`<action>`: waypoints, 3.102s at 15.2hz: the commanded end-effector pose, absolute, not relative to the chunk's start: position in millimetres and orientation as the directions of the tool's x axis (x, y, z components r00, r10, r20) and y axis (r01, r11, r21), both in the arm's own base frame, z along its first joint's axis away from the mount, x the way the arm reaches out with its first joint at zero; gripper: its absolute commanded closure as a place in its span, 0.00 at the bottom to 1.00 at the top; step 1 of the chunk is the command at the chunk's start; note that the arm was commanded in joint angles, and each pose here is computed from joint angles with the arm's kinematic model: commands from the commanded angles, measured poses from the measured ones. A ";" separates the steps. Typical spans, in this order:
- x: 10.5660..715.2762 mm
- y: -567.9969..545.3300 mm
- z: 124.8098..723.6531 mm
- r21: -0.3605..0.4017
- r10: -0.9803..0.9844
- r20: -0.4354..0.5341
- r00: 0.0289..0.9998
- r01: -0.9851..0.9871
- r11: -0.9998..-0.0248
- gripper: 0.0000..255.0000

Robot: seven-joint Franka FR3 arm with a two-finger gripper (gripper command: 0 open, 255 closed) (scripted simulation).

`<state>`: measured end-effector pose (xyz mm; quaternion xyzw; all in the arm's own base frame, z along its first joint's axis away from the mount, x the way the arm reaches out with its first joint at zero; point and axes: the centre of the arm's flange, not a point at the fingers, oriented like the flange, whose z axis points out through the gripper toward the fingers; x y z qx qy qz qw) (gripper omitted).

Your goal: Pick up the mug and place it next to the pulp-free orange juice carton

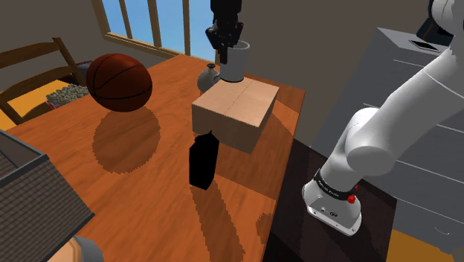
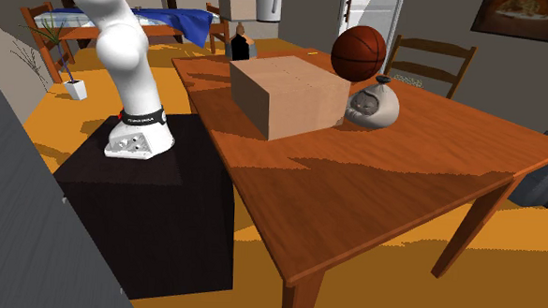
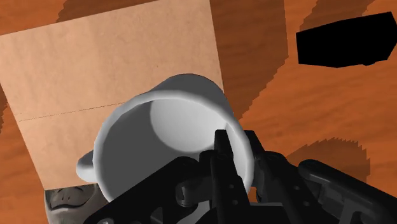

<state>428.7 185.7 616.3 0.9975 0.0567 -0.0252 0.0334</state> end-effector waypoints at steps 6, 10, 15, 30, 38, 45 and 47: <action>423.0 280.1 617.6 0.063 0.110 -0.054 0.992 0.113 -0.992 1.00; 420.0 332.8 617.6 0.063 0.110 -0.054 0.992 0.113 -0.992 1.00; 416.4 398.7 617.7 0.063 0.110 -0.054 0.992 0.113 -0.992 1.00; 416.1 402.6 543.8 0.063 0.110 -0.054 0.992 0.113 -0.992 1.00; 416.1 402.6 501.5 0.063 0.110 -0.054 0.992 0.113 -0.992 1.00; 416.1 402.6 464.6 0.063 0.110 -0.054 0.992 0.113 -0.992 1.00; 416.1 402.6 454.0 0.063 0.110 -0.054 0.992 0.113 -0.992 1.00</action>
